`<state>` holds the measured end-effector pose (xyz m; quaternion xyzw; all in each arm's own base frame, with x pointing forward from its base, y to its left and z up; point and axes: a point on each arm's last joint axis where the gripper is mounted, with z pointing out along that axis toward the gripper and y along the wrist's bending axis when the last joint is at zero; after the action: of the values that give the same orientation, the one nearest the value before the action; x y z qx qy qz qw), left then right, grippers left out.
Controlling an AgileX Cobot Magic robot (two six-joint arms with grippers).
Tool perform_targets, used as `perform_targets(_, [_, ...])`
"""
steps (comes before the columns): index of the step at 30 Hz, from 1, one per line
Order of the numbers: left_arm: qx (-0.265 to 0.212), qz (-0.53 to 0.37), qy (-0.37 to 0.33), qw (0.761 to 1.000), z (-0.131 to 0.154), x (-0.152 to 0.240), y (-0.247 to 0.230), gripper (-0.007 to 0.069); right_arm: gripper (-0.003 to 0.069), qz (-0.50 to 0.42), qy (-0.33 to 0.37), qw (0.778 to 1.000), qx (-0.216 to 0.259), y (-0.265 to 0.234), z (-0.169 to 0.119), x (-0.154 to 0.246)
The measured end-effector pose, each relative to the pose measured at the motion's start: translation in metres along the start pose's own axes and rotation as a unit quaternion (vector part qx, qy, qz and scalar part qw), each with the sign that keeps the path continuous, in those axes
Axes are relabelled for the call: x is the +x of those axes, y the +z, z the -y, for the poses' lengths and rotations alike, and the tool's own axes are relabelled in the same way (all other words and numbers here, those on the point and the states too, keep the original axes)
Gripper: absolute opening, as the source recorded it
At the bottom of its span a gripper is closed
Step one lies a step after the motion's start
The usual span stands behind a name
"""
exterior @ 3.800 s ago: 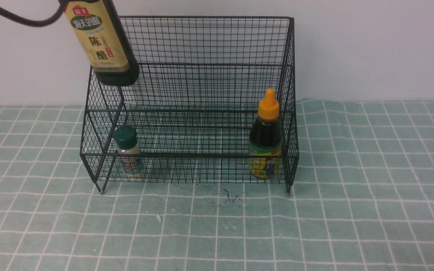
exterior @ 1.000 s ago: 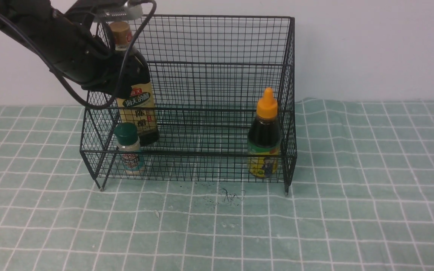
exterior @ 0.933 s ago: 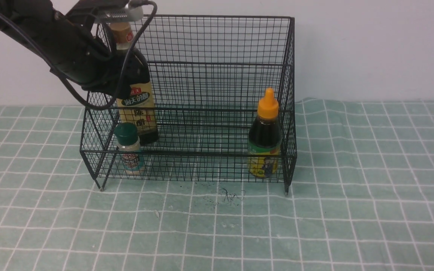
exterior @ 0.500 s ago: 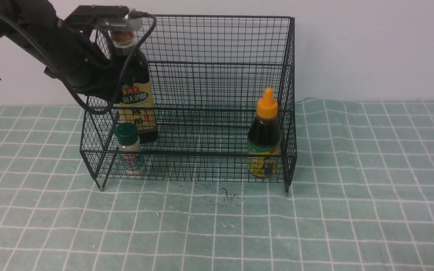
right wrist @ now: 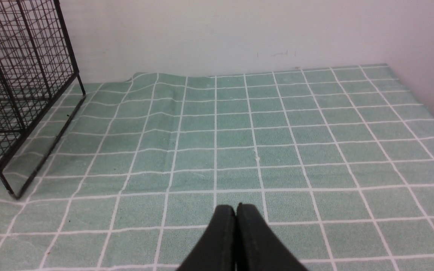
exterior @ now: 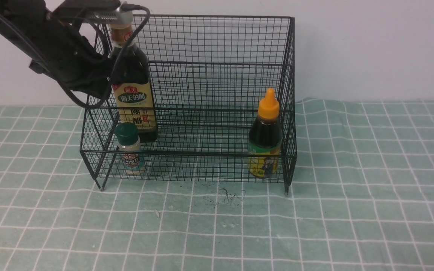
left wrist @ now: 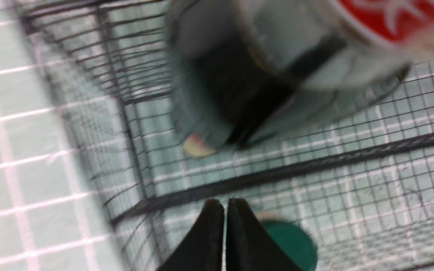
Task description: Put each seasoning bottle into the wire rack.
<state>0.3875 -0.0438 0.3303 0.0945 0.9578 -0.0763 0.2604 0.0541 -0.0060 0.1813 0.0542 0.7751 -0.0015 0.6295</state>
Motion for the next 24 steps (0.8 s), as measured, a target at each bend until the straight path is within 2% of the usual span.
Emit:
perform_targets(6, [-0.015, 0.056, 0.004, 0.998, 0.013, 0.016, -0.085, -0.0006, -0.0013, 0.0, 0.0, 1.0, 0.0, 0.0, 0.0, 0.0])
perform_targets(12, [-0.022, 0.159, 0.004, 0.987, 0.03, 0.071, -0.168, -0.0006, -0.0013, 0.0, 0.0, 1.0, 0.0, 0.0, 0.0, 0.0])
perform_targets(14, [-0.024, 0.181, 0.004, 0.983, 0.033, 0.086, -0.177, -0.0006, -0.0013, 0.0, 0.0, 1.0, 0.0, 0.0, 0.0, 0.0])
perform_targets(18, [-0.03, 0.253, -0.003, 0.967, 0.039, 0.143, -0.195, -0.0006, -0.0013, 0.0, 0.0, 1.0, 0.0, 0.0, 0.0, 0.0])
perform_targets(24, [-0.03, 0.329, -0.023, 0.943, 0.04, 0.208, -0.184, -0.0006, -0.0013, 0.0, -0.003, 1.0, 0.0, 0.0, 0.0, 0.0])
